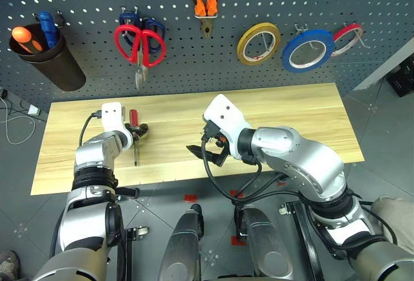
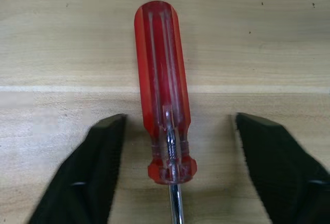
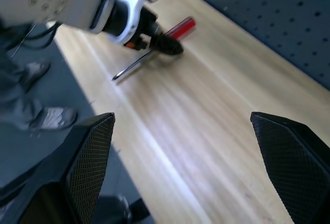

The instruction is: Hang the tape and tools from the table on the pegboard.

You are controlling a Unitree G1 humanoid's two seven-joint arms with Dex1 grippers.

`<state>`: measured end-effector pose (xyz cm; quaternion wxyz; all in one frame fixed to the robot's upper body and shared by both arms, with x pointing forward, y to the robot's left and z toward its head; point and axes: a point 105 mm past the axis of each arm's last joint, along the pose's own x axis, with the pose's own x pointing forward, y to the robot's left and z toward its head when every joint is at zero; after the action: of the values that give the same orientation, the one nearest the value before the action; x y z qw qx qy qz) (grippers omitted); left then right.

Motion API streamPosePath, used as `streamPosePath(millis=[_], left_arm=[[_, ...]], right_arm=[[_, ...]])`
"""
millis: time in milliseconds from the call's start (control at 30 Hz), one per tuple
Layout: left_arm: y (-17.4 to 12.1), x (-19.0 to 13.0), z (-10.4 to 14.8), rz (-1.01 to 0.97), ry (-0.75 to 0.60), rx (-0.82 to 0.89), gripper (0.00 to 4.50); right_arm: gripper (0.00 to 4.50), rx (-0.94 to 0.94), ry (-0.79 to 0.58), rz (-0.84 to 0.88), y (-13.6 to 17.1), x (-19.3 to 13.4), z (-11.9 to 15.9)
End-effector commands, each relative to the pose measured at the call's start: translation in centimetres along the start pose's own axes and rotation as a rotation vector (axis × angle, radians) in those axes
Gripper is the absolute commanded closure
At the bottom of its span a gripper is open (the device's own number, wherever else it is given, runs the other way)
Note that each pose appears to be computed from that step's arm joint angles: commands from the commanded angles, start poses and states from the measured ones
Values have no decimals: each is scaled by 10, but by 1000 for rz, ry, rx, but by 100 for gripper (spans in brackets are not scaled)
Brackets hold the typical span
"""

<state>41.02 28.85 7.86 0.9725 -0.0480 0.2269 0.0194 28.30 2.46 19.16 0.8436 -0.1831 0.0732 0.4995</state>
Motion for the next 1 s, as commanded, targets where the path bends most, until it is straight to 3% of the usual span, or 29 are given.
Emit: streamPosePath(millis=[33,200,300,367,467,600,700,867,1000], left_arm=[[6,-3,3,-9,-14,37,227],[9,-14,15,-42,-91,131,369],[8,-29,21,-53,-178,229,370],[4,-48,29,-23,-304,342,370],[-18,-96,34,36,-542,545,370],[-55,-145,37,73,-752,745,370],[-67,-167,51,123,-865,768,370],[-72,-203,148,252,-1151,648,370],[-66,-211,182,280,-1211,616,370]], right_arm=[[0,-72,-95,55,12,-5,21],[0,-78,-109,61,11,-7,19],[0,-70,-136,54,7,-10,21],[0,-62,-173,53,5,-15,25],[0,-53,-213,47,3,-24,26],[0,-45,-216,24,-2,-31,20],[0,-44,-214,11,-5,-34,17],[0,-41,-271,-25,-17,-36,32],[0,-33,-313,-43,-21,-35,46]])
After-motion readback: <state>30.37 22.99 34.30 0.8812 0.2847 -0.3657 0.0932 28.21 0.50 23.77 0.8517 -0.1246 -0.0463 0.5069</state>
